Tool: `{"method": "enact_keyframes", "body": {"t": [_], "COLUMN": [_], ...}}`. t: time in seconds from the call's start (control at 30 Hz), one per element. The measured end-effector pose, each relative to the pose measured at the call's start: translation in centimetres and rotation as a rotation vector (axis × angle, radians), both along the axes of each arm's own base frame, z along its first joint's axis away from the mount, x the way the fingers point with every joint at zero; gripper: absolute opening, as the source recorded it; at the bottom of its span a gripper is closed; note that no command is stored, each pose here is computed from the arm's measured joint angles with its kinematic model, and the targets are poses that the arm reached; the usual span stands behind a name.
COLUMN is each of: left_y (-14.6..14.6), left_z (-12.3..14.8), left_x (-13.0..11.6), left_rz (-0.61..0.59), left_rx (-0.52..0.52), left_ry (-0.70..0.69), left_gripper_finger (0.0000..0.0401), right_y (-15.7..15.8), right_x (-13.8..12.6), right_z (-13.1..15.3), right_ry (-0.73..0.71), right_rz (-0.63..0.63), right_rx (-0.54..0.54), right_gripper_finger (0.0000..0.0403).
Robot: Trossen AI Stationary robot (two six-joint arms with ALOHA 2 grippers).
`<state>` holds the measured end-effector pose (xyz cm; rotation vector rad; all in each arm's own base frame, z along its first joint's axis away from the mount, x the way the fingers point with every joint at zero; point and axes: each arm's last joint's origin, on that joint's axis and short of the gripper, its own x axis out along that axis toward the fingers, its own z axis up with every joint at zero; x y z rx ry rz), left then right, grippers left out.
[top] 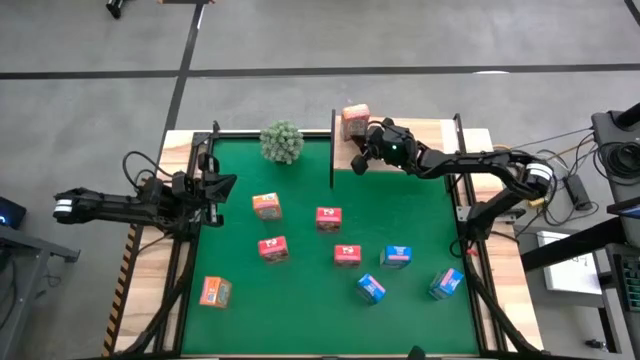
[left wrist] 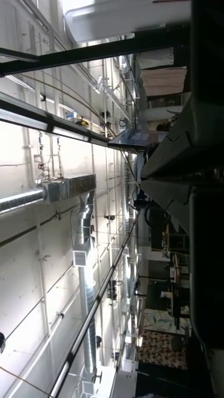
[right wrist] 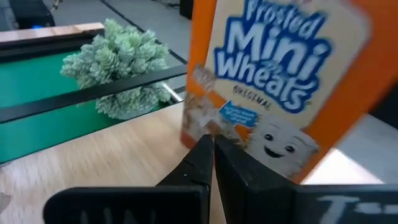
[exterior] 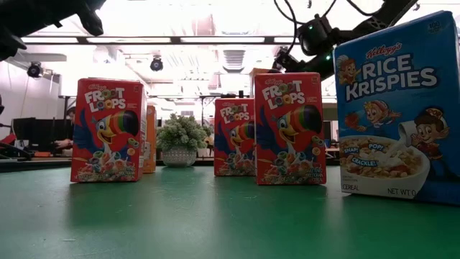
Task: Stack cereal on shelf
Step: Put the top right orange cereal box on the shelf
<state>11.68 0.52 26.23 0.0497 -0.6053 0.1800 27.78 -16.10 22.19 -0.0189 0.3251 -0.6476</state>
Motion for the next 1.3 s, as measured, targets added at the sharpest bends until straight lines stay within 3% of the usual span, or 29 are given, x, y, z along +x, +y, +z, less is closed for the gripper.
{"method": "enact_keyframes", "body": {"t": [0.2,0.47,0.77,1.3], "left_y": [0.0,0.0,0.0,0.0], "left_z": [0.0,0.0,0.0,0.0], "left_x": [0.0,0.0,0.0,0.0], "left_rz": [0.0,0.0,0.0,0.0], "left_rx": [0.0,0.0,0.0,-0.001], "left_ry": [0.0,0.0,0.0,0.0], "left_gripper_finger": [0.0,0.0,0.0,0.0], "right_y": [-1.0,-1.8,-1.5,-2.3], "right_x": [1.4,2.6,1.8,1.2], "right_z": [0.2,0.8,2.2,2.1], "right_ry": [0.022,0.172,0.211,0.24], "right_rz": [-0.031,-0.067,-0.065,-0.099], "right_rx": [-0.001,0.022,0.023,0.01], "right_gripper_finger": [0.0009,0.0009,0.0009,0.0009]}}
